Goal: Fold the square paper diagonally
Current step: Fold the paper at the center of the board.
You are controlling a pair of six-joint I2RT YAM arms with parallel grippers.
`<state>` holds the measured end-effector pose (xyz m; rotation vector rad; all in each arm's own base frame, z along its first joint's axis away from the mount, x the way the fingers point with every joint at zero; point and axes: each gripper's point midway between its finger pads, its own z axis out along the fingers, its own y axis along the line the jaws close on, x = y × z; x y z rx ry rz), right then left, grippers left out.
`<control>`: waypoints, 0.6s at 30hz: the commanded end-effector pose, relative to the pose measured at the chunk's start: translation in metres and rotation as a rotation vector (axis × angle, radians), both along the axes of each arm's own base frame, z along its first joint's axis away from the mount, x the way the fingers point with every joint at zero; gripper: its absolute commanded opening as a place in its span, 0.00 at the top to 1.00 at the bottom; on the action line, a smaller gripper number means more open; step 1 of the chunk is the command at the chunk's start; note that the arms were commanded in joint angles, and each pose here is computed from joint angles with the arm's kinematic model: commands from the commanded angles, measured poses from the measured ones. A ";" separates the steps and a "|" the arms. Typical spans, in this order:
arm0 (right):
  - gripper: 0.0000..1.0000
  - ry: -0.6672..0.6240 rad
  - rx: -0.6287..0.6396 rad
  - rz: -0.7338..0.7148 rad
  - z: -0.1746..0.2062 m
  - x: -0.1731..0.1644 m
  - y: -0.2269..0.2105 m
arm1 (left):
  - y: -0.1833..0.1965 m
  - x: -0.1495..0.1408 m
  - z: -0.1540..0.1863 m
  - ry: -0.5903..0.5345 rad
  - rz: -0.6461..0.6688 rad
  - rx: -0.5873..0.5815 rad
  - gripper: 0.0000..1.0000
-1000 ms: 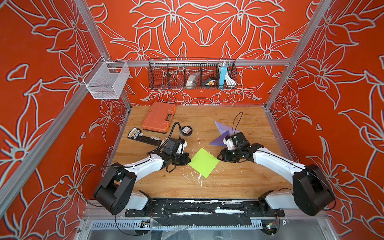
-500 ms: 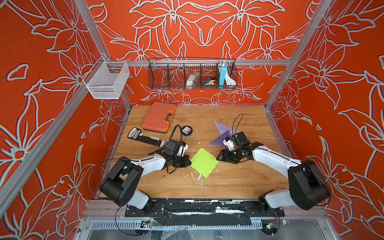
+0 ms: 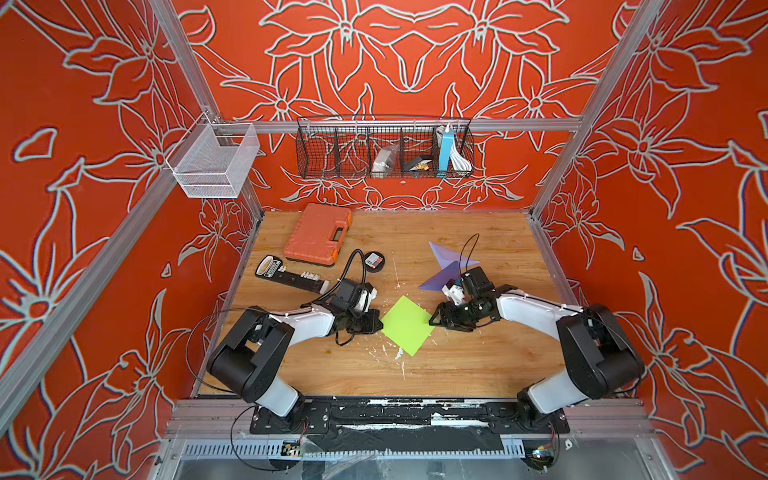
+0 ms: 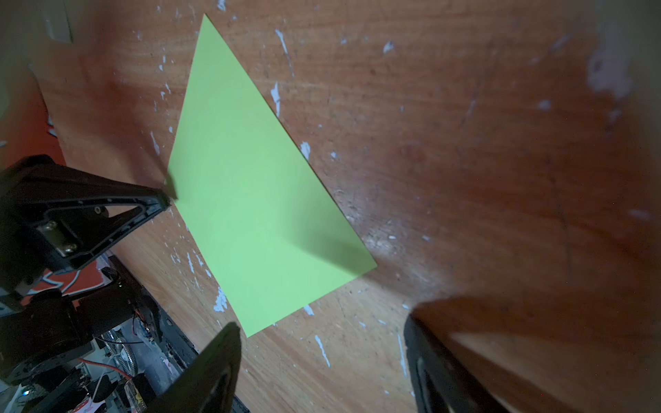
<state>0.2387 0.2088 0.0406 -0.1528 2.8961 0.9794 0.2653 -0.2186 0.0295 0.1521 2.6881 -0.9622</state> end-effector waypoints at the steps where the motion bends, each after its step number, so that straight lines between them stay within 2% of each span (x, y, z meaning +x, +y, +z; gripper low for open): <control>1: 0.26 0.027 0.004 -0.006 -0.011 -0.001 0.000 | -0.004 0.012 0.004 -0.029 -0.005 -0.014 0.96; 11: 0.36 0.050 0.054 -0.024 -0.012 0.001 0.008 | 0.005 0.007 -0.021 0.044 -0.005 0.070 0.97; 16: 0.34 0.054 0.079 -0.043 -0.009 0.001 0.010 | 0.002 0.005 -0.034 0.109 -0.012 0.074 0.99; 18: 0.30 0.050 0.106 -0.060 -0.006 0.005 0.014 | 0.001 0.005 -0.037 0.120 -0.013 0.073 0.99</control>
